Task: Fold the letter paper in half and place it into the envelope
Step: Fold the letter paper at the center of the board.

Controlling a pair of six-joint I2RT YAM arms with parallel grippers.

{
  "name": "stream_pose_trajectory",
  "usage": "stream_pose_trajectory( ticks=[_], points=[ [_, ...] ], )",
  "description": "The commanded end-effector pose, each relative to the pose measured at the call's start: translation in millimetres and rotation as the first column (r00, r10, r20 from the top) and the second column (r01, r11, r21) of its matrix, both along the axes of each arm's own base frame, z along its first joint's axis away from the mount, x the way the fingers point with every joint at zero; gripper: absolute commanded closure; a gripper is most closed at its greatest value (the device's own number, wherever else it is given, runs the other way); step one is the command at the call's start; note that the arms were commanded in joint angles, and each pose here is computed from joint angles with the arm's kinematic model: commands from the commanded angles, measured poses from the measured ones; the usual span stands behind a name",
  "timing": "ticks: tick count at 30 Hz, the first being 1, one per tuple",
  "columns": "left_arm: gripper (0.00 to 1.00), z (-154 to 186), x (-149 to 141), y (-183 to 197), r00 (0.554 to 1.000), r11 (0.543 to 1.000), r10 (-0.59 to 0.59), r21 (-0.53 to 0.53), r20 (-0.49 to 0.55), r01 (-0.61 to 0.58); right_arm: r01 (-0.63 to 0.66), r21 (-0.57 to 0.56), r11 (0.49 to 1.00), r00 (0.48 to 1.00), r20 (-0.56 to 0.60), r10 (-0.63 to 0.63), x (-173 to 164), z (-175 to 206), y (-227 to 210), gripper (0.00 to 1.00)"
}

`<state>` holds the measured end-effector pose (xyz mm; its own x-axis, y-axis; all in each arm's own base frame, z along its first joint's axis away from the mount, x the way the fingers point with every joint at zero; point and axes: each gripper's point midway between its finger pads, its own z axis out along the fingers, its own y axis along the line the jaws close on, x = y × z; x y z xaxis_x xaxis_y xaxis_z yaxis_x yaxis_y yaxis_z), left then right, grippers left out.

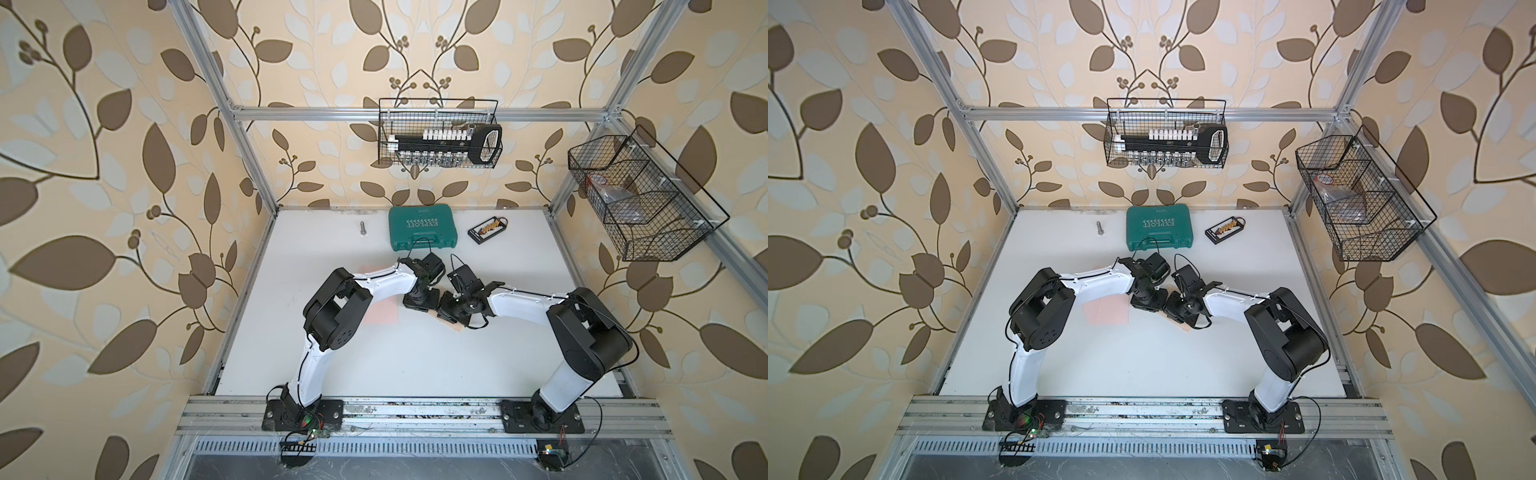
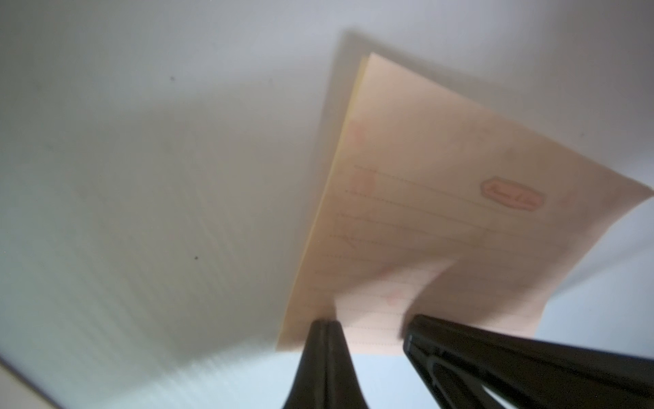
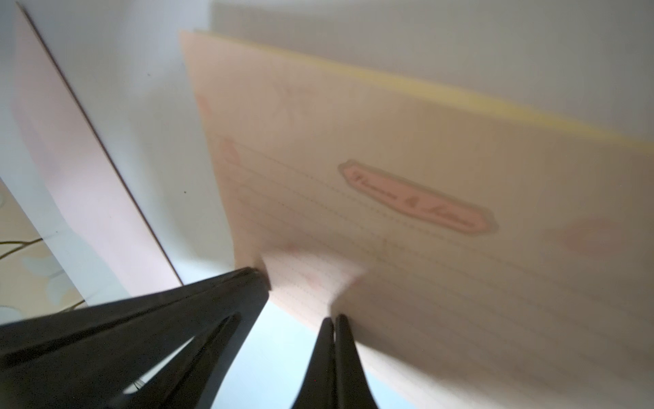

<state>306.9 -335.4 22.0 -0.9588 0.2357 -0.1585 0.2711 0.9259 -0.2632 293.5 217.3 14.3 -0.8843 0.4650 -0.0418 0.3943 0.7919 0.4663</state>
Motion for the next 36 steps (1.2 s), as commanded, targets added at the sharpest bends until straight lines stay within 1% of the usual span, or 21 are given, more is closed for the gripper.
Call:
stream_pose_trajectory(
  ticks=[1,11,17,21,24,27,30,33,36],
  points=[
    [1.00,-19.7,-26.2,22.6,0.995,0.994,0.005,0.105,-0.100,0.006,0.035,-0.031,0.999,0.999,-0.030,-0.036,-13.3,-7.0,-17.8,1.00],
    [1.00,-19.6,-25.6,22.4,0.995,0.994,-0.001,0.110,-0.102,0.012,0.041,-0.068,0.997,0.998,-0.047,-0.045,-45.8,-9.8,-44.7,1.00],
    [1.00,-18.1,-24.9,20.7,0.995,0.994,0.001,0.104,-0.103,0.010,0.068,-0.113,0.991,0.997,-0.039,-0.072,-67.4,-11.1,-66.7,1.00],
    [1.00,-16.2,-24.8,19.1,0.994,0.995,0.010,0.096,-0.105,0.000,0.080,-0.127,0.989,0.996,-0.024,-0.084,-72.6,-9.8,-75.5,1.00],
    [1.00,-9.3,-24.6,16.1,0.994,0.997,0.018,0.081,-0.108,-0.009,0.069,-0.119,0.990,0.998,0.010,-0.068,-65.6,0.4,-74.3,1.00],
    [1.00,8.5,-25.5,8.8,0.993,0.999,0.031,0.035,-0.114,-0.027,0.025,-0.103,0.994,0.998,0.066,-0.019,-54.3,21.0,-67.0,1.00],
    [1.00,47.4,-26.1,-6.5,0.992,0.996,0.045,-0.071,-0.115,-0.053,-0.027,-0.080,0.996,0.993,0.109,0.035,-51.5,40.0,-58.8,1.00],
    [1.00,91.9,-18.2,-17.4,0.997,0.984,0.059,-0.168,-0.057,-0.068,-0.062,-0.085,0.994,0.989,0.128,0.073,-59.4,51.0,-57.1,1.00],
    [1.00,113.1,-1.4,-21.8,0.998,0.980,0.064,-0.188,0.019,-0.059,-0.095,-0.074,0.993,0.982,0.158,0.106,-68.4,55.5,-54.8,1.00]
  ],
)
